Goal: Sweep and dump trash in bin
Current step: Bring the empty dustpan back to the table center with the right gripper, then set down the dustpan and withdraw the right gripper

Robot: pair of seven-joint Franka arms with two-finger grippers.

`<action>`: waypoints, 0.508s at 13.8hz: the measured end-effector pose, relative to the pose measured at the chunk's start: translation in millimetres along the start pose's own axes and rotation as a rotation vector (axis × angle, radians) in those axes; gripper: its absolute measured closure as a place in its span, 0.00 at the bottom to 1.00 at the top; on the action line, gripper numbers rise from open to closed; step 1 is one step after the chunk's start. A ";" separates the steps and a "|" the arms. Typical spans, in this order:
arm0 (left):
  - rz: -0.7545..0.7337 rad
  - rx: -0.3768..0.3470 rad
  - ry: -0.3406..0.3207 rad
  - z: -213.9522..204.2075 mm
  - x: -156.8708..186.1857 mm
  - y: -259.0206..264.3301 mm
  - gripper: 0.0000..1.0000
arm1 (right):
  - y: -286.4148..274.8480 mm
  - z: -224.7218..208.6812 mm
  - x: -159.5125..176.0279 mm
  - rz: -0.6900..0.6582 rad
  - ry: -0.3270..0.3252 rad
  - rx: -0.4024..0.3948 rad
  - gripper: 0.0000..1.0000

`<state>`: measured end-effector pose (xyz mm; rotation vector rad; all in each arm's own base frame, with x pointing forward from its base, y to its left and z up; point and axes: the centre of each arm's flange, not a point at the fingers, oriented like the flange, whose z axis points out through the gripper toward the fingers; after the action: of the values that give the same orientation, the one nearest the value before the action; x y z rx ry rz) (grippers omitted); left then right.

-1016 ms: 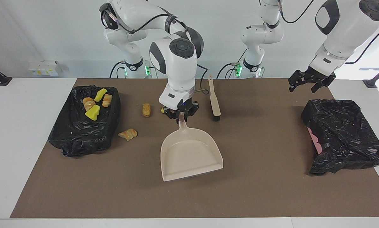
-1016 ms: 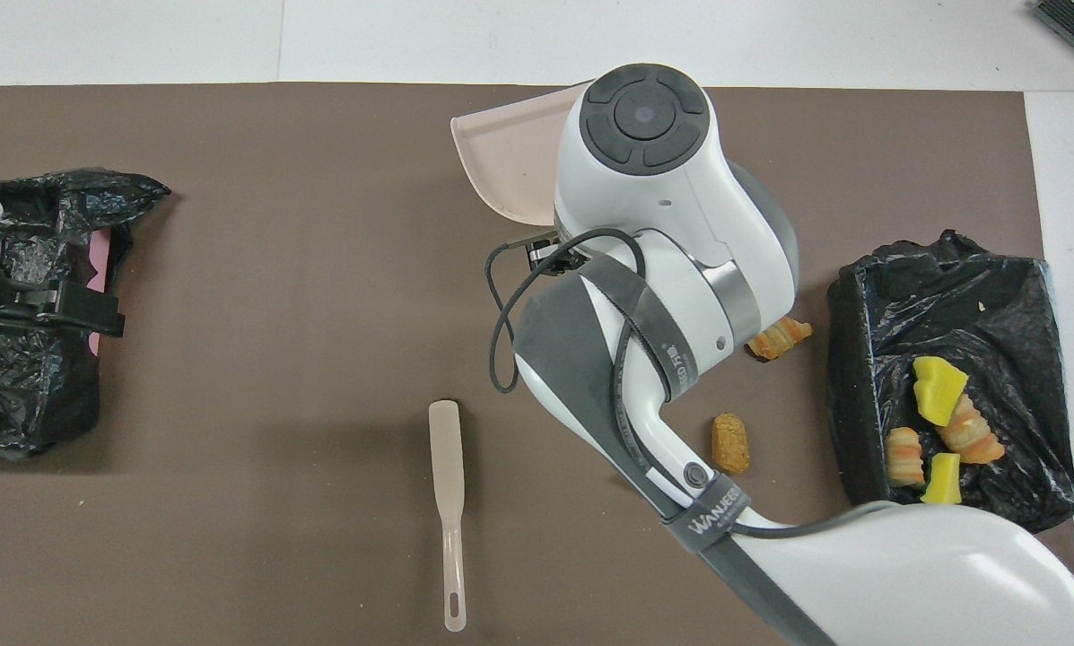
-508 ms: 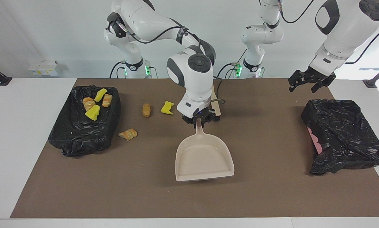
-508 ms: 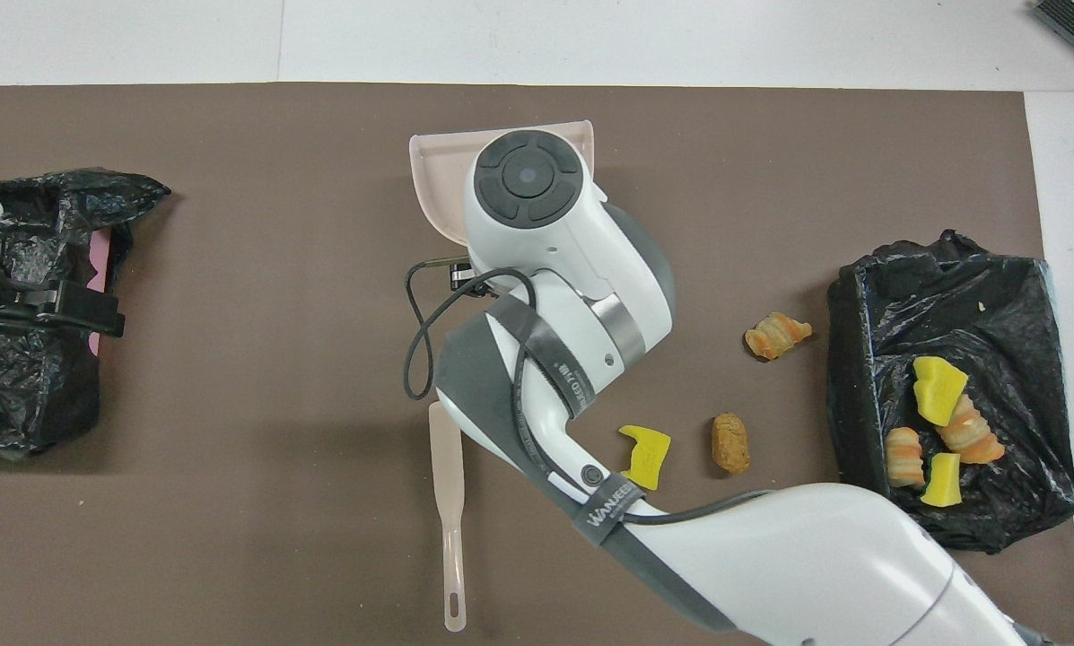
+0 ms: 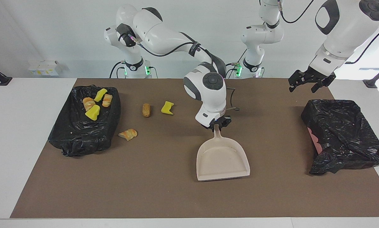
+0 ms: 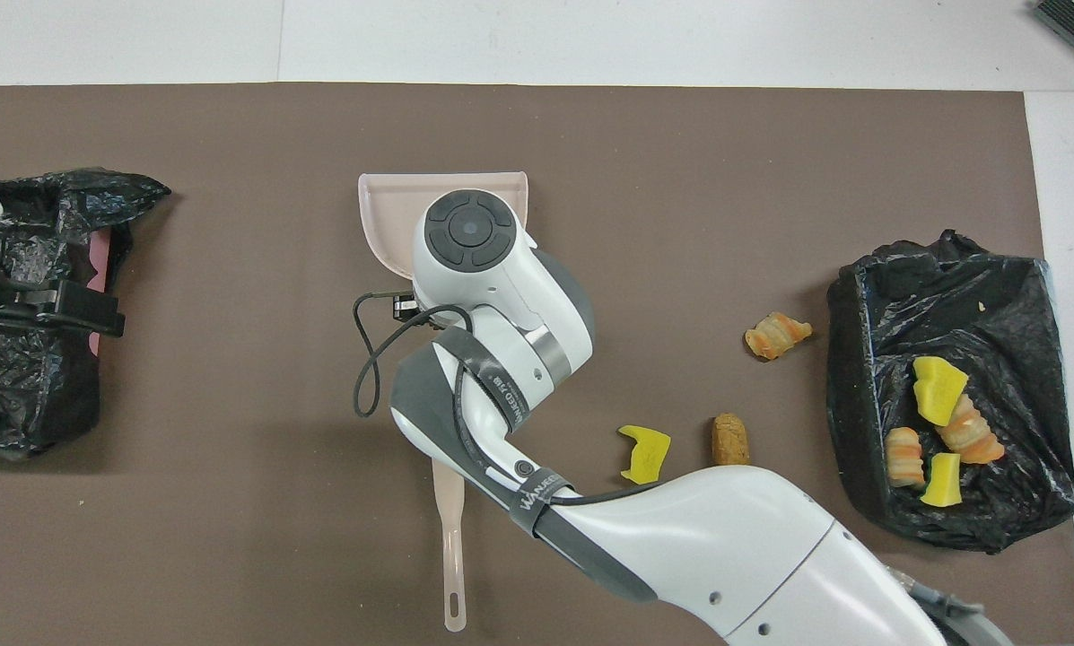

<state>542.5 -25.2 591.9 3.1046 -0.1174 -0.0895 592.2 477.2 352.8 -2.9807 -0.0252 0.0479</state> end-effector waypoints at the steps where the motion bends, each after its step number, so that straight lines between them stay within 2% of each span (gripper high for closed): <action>1: 0.000 0.000 0.000 0.0 0.0 0.0 0.00 | -3.6 5.3 -2.1 0.002 -0.001 0.002 0.69; 6: 0.000 0.000 0.000 0.0 0.0 0.0 0.00 | -3.6 9.2 -1.4 0.032 -0.011 0.016 0.69; 7: 0.000 0.000 0.000 0.0 0.0 0.0 0.00 | -2.3 9.3 -0.5 0.035 -0.012 0.017 0.64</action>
<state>542.5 -25.2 591.9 3.1046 -0.1173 -0.0895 591.3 481.0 344.0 -2.9640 0.0260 0.0700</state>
